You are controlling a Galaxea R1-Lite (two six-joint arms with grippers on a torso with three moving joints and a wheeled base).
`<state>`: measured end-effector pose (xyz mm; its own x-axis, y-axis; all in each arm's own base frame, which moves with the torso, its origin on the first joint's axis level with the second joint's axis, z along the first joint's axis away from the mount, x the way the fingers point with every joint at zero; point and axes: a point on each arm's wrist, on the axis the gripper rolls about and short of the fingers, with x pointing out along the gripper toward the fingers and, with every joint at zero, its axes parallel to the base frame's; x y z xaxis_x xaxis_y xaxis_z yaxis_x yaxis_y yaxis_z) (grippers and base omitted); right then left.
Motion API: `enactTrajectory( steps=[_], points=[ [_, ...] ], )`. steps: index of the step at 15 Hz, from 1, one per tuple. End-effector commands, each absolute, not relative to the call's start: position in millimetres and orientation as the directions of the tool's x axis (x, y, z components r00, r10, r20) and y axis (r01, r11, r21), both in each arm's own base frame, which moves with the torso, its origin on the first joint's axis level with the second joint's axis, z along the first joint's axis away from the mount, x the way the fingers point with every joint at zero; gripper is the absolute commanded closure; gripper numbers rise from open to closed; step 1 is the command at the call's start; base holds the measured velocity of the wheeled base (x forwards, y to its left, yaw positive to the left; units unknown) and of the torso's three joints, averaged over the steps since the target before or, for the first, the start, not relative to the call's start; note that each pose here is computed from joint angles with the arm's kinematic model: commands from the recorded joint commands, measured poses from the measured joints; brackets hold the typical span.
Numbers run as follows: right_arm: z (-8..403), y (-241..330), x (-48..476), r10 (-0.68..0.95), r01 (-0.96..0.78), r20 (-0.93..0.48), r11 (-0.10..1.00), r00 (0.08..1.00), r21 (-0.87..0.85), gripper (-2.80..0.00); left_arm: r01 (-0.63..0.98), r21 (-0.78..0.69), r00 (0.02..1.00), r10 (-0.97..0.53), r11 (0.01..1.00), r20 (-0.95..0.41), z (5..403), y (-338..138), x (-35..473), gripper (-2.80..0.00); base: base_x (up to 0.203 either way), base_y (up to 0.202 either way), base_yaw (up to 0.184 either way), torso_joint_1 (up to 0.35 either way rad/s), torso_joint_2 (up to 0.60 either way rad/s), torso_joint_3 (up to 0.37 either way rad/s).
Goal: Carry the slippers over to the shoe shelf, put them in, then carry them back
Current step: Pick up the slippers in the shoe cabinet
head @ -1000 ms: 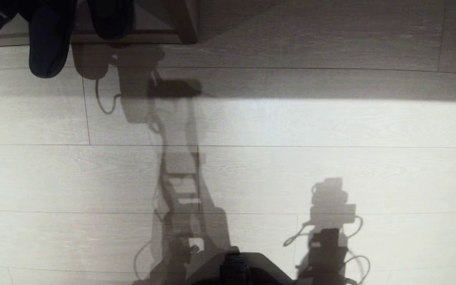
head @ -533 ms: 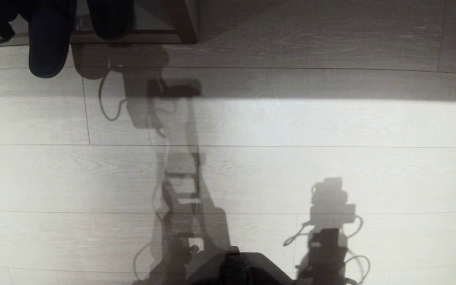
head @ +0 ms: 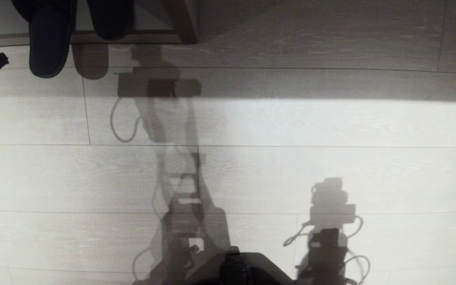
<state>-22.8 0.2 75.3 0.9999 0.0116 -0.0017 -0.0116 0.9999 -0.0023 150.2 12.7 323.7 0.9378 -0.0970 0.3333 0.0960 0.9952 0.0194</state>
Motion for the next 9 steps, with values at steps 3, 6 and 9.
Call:
enactTrajectory(
  steps=[3, 6, 9],
  points=[
    [75.3, 0.2, -22.9, 0.011, -0.011, 0.0, 1.0, 1.0, -0.003, 0.0, 0.034, 0.017, 0.948, -0.038, 0.999, 0.316, 323.2, 8.4, 103.3, 0.0, 0.0, 0.0, 0.0, 0.0, 0.0, 0.0],
    [75.3, 0.2, -22.9, 0.011, -0.011, 0.0, 1.0, 1.0, -0.003, 0.0, -0.037, 0.009, 0.942, 0.032, 0.999, 0.335, 313.5, 0.6, 20.3, 0.0, 0.0, 0.0, 0.0, 0.0, 0.0, 0.0],
    [75.3, 0.2, -22.9, 0.012, -0.012, 0.0, 1.0, 1.0, -0.003, 0.0, -0.078, 0.003, 0.946, 0.073, 0.997, 0.316, 287.6, -3.1, -36.6, 0.0, 0.0, 0.0, 0.0, 0.0, 0.0, 0.0]
  ],
)
